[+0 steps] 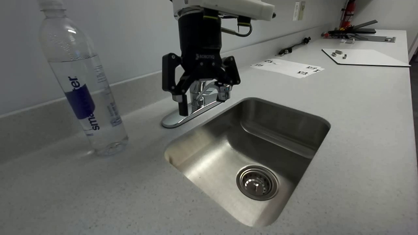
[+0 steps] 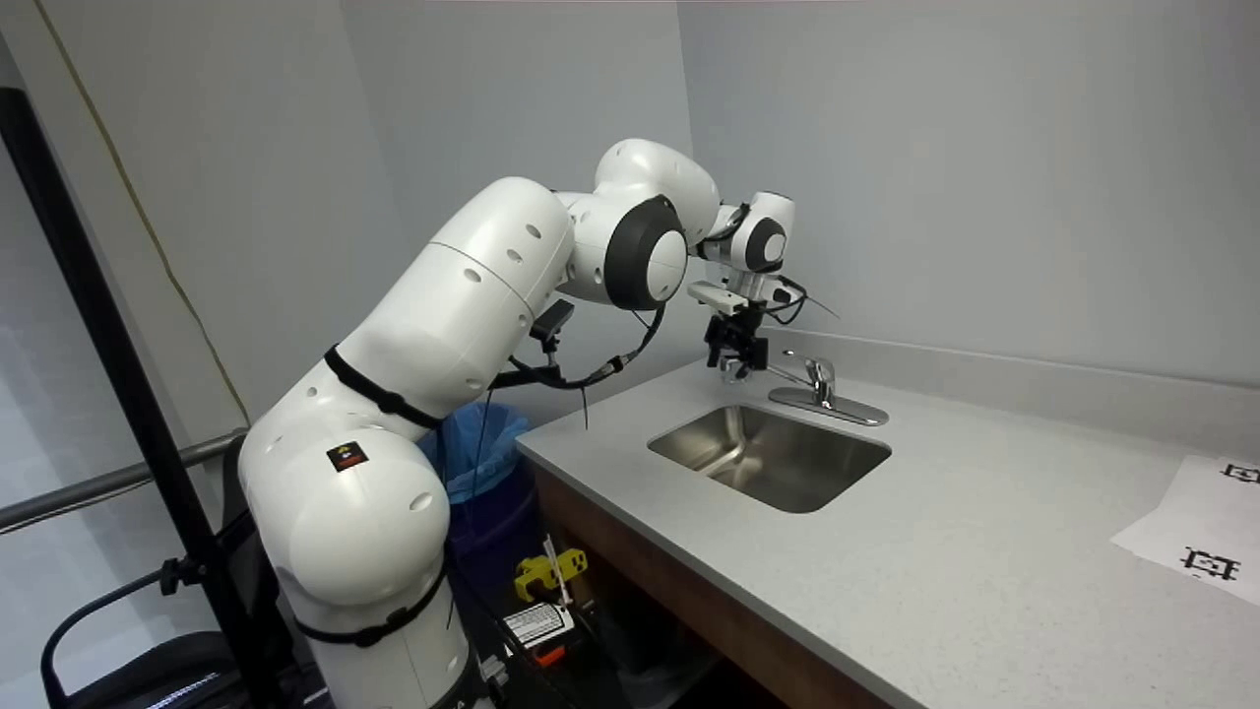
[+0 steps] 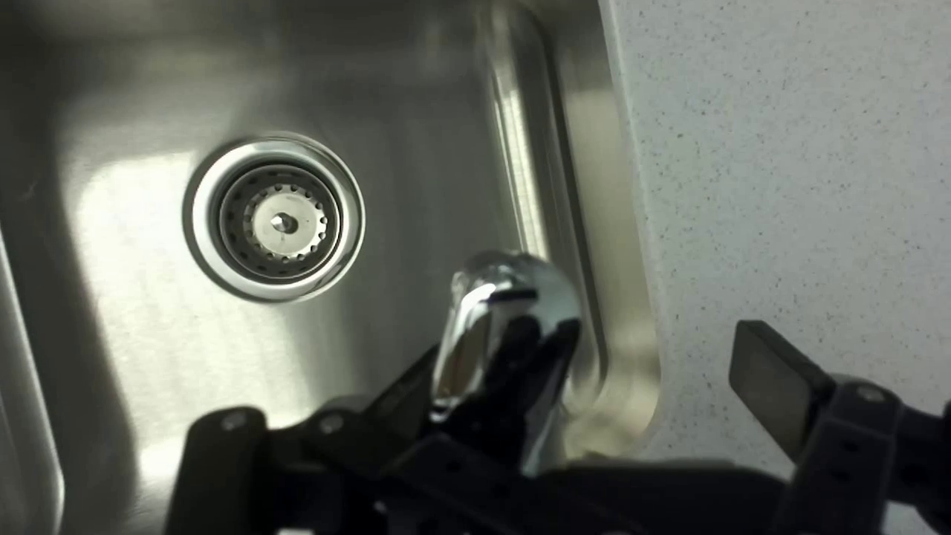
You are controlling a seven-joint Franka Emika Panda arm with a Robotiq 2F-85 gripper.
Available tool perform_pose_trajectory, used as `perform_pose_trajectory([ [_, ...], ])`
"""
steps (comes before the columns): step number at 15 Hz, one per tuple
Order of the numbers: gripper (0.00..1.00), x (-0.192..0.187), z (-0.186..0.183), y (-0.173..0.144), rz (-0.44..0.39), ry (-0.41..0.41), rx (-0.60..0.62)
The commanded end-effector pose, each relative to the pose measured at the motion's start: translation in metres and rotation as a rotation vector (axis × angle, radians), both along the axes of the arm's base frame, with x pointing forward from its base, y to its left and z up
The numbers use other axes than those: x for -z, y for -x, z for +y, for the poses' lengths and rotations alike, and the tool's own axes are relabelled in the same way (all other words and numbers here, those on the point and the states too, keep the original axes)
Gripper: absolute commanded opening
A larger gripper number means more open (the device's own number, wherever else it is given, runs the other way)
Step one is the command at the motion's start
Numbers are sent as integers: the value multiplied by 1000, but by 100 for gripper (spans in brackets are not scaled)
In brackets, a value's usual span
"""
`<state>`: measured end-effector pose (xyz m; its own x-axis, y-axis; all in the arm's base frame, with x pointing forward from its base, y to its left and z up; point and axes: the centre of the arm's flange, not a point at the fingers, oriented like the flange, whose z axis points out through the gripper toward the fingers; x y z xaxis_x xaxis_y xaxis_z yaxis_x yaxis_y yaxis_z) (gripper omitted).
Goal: Move the faucet to the left
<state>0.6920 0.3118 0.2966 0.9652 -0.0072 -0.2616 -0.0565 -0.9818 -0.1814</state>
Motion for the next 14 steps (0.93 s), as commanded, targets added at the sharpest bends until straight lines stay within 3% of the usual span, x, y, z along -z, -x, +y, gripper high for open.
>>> perform_pose_trajectory([
  [1,100,-8,10,-13,-11,-68,11],
  [14,100,-32,21,-28,-91,-131,34],
])
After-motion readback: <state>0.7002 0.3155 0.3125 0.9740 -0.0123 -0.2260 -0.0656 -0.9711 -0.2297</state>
